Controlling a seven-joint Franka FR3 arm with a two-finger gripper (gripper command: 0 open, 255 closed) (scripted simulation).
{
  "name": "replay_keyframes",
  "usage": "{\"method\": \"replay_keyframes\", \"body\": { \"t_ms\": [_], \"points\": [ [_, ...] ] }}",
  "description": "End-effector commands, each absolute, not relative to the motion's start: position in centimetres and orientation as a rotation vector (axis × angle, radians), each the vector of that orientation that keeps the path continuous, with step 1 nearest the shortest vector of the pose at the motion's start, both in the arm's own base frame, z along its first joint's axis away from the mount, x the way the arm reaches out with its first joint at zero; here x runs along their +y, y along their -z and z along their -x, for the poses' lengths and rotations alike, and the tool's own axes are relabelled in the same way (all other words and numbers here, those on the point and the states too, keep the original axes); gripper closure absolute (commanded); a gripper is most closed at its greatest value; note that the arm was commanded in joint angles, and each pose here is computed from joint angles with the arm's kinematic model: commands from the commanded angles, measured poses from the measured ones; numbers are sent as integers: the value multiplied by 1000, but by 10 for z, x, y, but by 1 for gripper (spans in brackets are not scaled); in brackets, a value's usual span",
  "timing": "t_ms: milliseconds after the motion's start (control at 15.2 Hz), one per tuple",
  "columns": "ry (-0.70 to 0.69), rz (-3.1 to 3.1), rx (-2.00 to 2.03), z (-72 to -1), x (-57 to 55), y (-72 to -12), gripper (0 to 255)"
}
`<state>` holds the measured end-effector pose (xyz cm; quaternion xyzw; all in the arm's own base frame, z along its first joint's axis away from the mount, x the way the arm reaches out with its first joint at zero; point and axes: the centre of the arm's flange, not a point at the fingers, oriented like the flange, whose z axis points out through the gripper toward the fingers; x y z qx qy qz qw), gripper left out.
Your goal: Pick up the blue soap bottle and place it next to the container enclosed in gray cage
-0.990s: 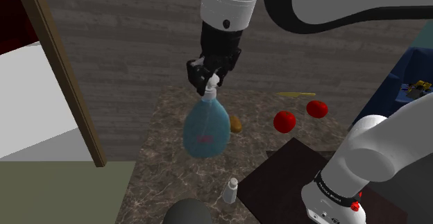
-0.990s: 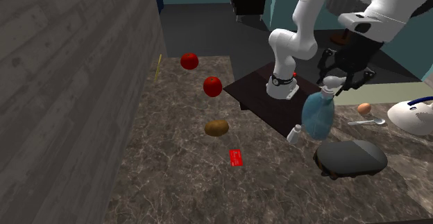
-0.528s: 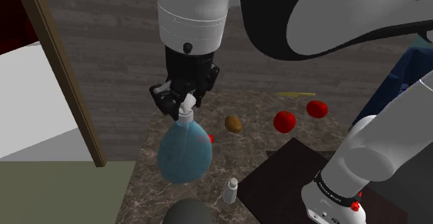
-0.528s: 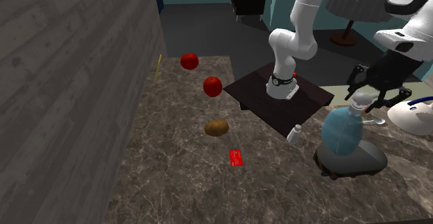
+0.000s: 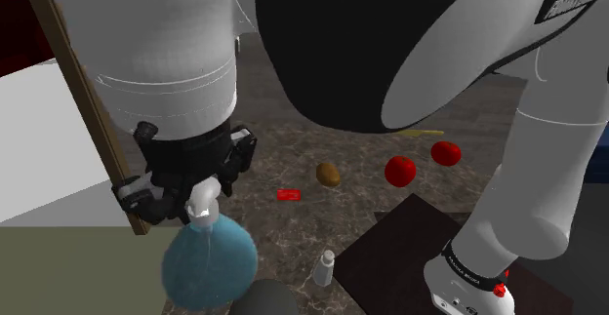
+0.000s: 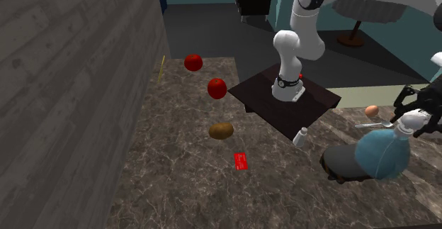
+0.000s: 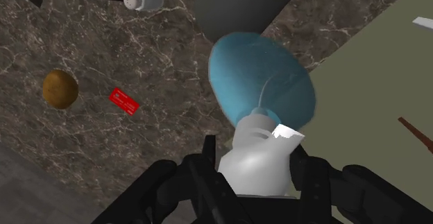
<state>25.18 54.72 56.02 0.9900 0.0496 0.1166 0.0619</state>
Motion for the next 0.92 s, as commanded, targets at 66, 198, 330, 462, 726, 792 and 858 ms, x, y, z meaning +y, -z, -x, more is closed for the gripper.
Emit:
{"method": "replay_keyframes", "body": {
  "t_ms": [66, 198, 330, 462, 726, 792, 858],
  "points": [
    [-358, -2992, 143, -244, 584, -550, 255],
    [-358, -2992, 143, -237, 609, -545, 255],
    [-358, -2992, 143, -231, 634, -539, 255],
    [-358, -2992, 143, -224, 659, -533, 255],
    [-358, -2992, 143, -221, 672, -514, 255],
    [-358, -2992, 143, -221, 672, -509, 255],
    [-358, -2992, 143, -221, 672, -504, 255]
  ]
}}
